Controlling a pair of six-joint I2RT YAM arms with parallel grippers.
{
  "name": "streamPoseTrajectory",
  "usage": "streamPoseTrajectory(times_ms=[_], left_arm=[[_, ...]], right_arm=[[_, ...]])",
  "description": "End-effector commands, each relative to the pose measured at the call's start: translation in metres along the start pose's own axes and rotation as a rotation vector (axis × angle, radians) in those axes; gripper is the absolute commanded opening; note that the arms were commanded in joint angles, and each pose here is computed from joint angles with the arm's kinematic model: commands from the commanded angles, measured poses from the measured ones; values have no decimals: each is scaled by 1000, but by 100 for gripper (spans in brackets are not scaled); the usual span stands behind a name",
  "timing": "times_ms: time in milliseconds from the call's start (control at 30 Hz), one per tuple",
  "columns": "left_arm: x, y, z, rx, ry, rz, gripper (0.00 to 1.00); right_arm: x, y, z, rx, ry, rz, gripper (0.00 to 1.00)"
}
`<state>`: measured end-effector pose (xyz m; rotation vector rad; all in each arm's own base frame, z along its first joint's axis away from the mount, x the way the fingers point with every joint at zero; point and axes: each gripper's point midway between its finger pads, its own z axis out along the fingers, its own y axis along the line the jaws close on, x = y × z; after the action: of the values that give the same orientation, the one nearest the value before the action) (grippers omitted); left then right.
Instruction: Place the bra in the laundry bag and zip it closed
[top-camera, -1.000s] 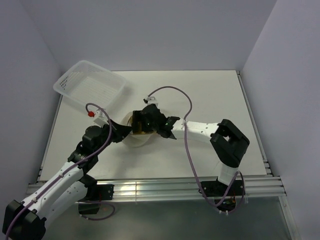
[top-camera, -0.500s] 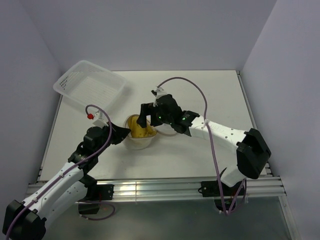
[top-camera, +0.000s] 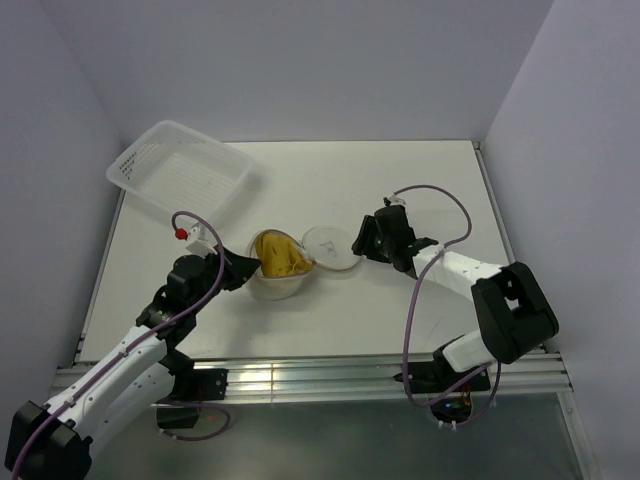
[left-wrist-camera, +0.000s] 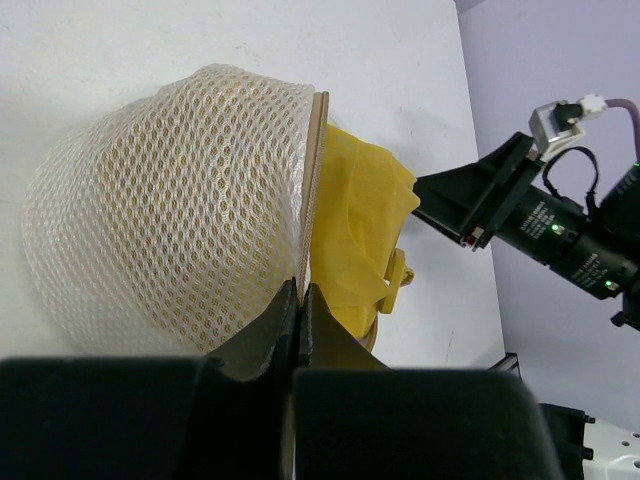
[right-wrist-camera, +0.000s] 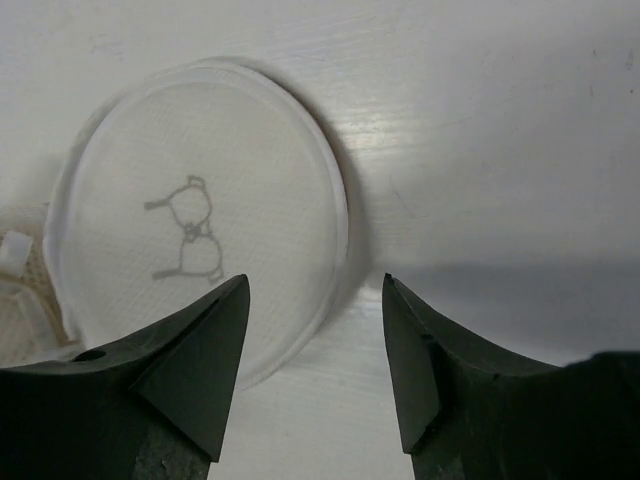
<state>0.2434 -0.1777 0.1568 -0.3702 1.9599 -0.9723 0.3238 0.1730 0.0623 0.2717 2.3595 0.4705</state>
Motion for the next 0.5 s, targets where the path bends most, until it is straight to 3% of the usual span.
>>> streamPoseTrajectory(times_ms=[0,133,367,433,467], left_arm=[[-7,-9,1,37,-23,31,0],[-7,-10,2,39,-17,36,0],[-6,-10,2,40,-14,37,0],[-7,-10,2,40,-16,38,0],[-6,-9,3,38,-14,40,0]], right_arm=[[-8,2,18,-22,-35,41,64],[0,9,29,-69,6,71,64],[-4,3,47,-46,3,120,54],[-4,2,50,-50,7,135,40],[-7,5,50,-64,-5,154,16]])
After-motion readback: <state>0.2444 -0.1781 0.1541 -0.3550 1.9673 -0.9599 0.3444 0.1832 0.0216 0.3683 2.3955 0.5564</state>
